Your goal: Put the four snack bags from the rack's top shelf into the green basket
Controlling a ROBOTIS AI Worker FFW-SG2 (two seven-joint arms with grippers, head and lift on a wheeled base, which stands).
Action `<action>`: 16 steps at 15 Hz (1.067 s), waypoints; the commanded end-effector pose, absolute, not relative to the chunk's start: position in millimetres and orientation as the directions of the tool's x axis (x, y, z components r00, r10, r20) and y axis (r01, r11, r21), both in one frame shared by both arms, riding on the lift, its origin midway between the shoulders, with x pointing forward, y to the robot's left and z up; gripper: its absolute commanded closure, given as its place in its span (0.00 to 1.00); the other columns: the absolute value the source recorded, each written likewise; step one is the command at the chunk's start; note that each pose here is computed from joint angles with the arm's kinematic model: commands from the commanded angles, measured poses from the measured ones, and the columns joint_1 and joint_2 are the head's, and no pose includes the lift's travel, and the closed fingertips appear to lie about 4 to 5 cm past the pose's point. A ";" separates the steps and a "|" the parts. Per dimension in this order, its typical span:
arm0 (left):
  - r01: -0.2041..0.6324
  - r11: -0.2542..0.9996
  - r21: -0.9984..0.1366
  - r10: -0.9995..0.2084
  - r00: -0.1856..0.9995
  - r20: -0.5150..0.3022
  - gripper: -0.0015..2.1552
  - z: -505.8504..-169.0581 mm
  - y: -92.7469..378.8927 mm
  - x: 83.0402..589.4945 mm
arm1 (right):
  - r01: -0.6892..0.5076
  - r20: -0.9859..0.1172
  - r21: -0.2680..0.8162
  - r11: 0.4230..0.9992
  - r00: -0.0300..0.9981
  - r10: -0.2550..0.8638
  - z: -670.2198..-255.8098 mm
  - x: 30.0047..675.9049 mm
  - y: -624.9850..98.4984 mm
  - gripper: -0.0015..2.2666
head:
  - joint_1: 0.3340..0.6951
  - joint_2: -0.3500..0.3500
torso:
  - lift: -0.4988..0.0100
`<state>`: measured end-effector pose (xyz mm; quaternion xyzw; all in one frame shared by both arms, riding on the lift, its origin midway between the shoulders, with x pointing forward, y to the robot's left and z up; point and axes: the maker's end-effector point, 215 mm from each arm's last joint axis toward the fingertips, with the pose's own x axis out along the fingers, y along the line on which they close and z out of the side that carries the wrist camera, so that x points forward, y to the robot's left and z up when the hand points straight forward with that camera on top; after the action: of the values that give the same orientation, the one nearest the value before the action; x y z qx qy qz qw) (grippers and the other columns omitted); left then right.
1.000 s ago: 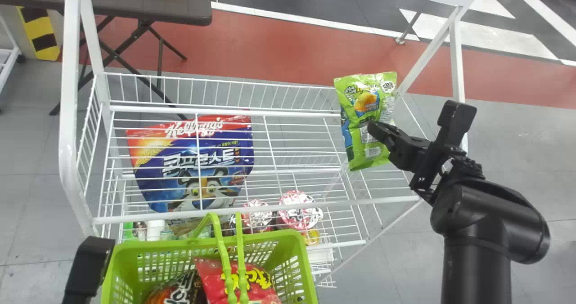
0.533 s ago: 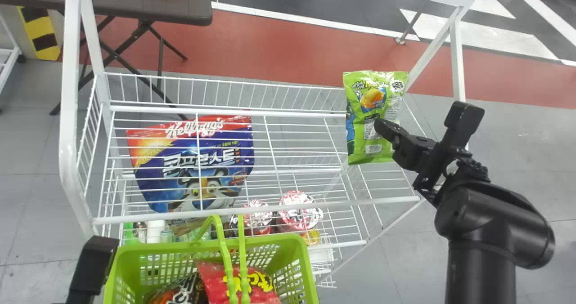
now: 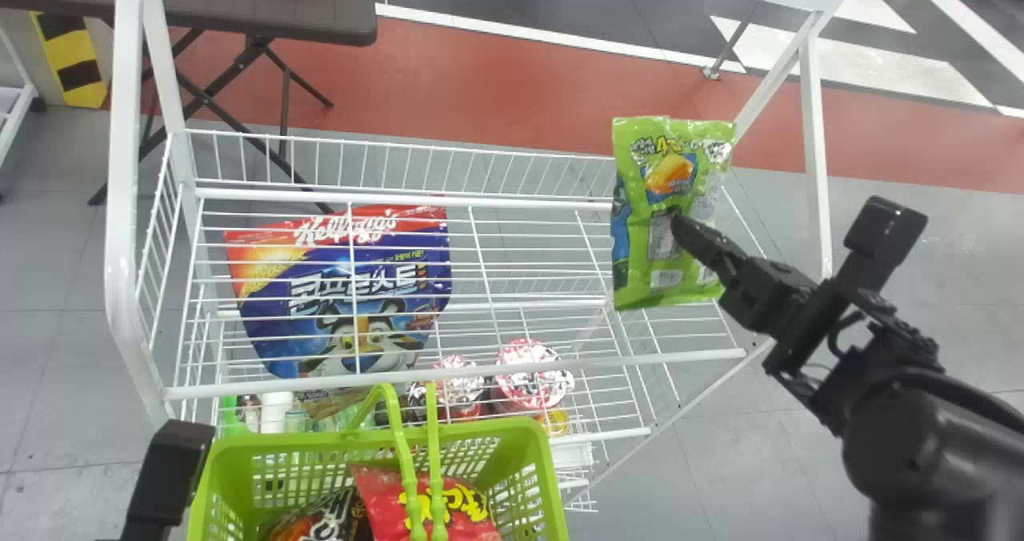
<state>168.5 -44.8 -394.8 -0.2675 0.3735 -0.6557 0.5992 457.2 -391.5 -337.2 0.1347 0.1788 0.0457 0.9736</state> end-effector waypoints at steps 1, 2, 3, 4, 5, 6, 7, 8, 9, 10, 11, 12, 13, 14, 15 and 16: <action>0.587 0.004 -0.809 -0.986 -0.130 -0.100 0.77 -395.3 -41.8 171.4 | -0.065 -0.404 0.343 0.937 0.890 0.210 -344.2 412.6 -354.8 0.99 | 1.00 0.00 | 0.98; 0.588 0.003 -0.809 -0.987 -0.130 -0.098 0.77 -394.5 -42.0 171.5 | -0.077 -0.426 0.372 0.925 0.871 0.244 -347.8 391.2 -338.5 0.99 | 1.00 0.00 | 0.98; 0.588 0.003 -0.809 -0.987 -0.130 -0.098 0.77 -394.5 -42.0 171.5 | -0.083 -0.465 0.402 0.912 0.839 0.282 -355.8 366.6 -321.7 0.99 | 1.00 0.00 | 0.98; 0.588 0.003 -0.809 -0.987 -0.130 -0.098 0.77 -394.5 -42.0 171.5 | -0.089 -0.502 0.425 0.901 0.805 0.317 -362.4 346.5 -307.0 0.99 | 1.00 0.00 | 0.98; 0.588 0.003 -0.809 -0.987 -0.127 -0.096 0.77 -394.4 -42.1 171.4 | -0.083 -0.555 0.460 0.884 0.751 0.359 -371.8 322.2 -290.6 0.99 | 1.00 0.00 | 0.98; 0.592 0.007 -0.806 -0.987 -0.123 -0.099 0.77 -395.0 -42.3 172.1 | -0.061 -0.603 0.508 0.859 0.687 0.406 -381.2 294.1 -278.0 0.99 | 1.00 0.00 | 0.98; 0.595 0.006 -0.804 -0.988 -0.122 -0.097 0.77 -394.5 -43.3 172.3 | -0.036 -0.632 0.551 0.834 0.635 0.445 -386.5 270.9 -269.8 0.99 | 1.00 0.00 | 0.98; 0.600 0.009 -0.800 -0.988 -0.118 -0.100 0.77 -394.7 -43.4 173.6 | -0.027 -0.639 0.576 0.817 0.608 0.471 -388.2 258.0 -264.3 0.99 | 1.00 0.00 | 0.98; 0.605 0.010 -0.796 -0.988 -0.116 -0.100 0.77 -393.9 -44.4 175.3 | -0.041 -0.624 0.603 0.797 0.599 0.502 -385.4 250.8 -257.1 0.99 | 1.00 0.00 | 0.98; 0.606 0.007 -0.796 -0.988 -0.119 -0.099 0.77 -393.4 -45.4 175.0 | -0.047 -0.615 0.622 0.782 0.588 0.525 -385.3 244.4 -251.4 0.99 | 1.00 0.00 | 0.98; 0.609 0.005 -0.793 -0.988 -0.120 -0.099 0.77 -392.3 -47.3 176.1 | -0.055 -0.603 0.648 0.760 0.573 0.555 -386.3 238.6 -243.0 0.99 | 1.00 0.00 | 0.98; 0.609 0.002 -0.793 -0.988 -0.123 -0.097 0.77 -392.0 -49.2 175.5 | -0.058 -0.594 0.668 0.742 0.559 0.578 -388.6 234.5 -234.8 0.99 | 1.00 0.00 | 0.98; 0.610 0.002 -0.792 -0.987 -0.124 -0.099 0.77 -392.0 -50.1 175.5 | -0.065 -0.584 0.690 0.721 0.539 0.607 -392.2 230.9 -223.2 0.99 | 1.00 0.00 | 0.98; 0.610 0.000 -0.792 -0.987 -0.127 -0.097 0.77 -391.7 -51.0 174.6 | -0.062 -0.577 0.714 0.697 0.512 0.637 -399.1 224.0 -210.7 0.99 | 1.00 0.00 | 0.98; 0.610 -0.002 -0.792 -0.987 -0.128 -0.096 0.77 -391.5 -51.0 174.4 | -0.051 -0.580 0.730 0.682 0.481 0.657 -409.1 216.2 -199.3 0.99 | 1.00 0.00 | 0.98; 0.608 -0.004 -0.794 -0.987 -0.129 -0.094 0.77 -391.2 -51.1 173.1 | -0.039 -0.582 0.744 0.667 0.453 0.676 -418.8 209.5 -189.1 0.99 | 1.00 0.00 | 0.98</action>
<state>174.3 -50.9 -391.4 -0.2608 0.3618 -0.6579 0.6068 221.4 -204.6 -405.5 0.3261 0.4499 0.2203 0.8017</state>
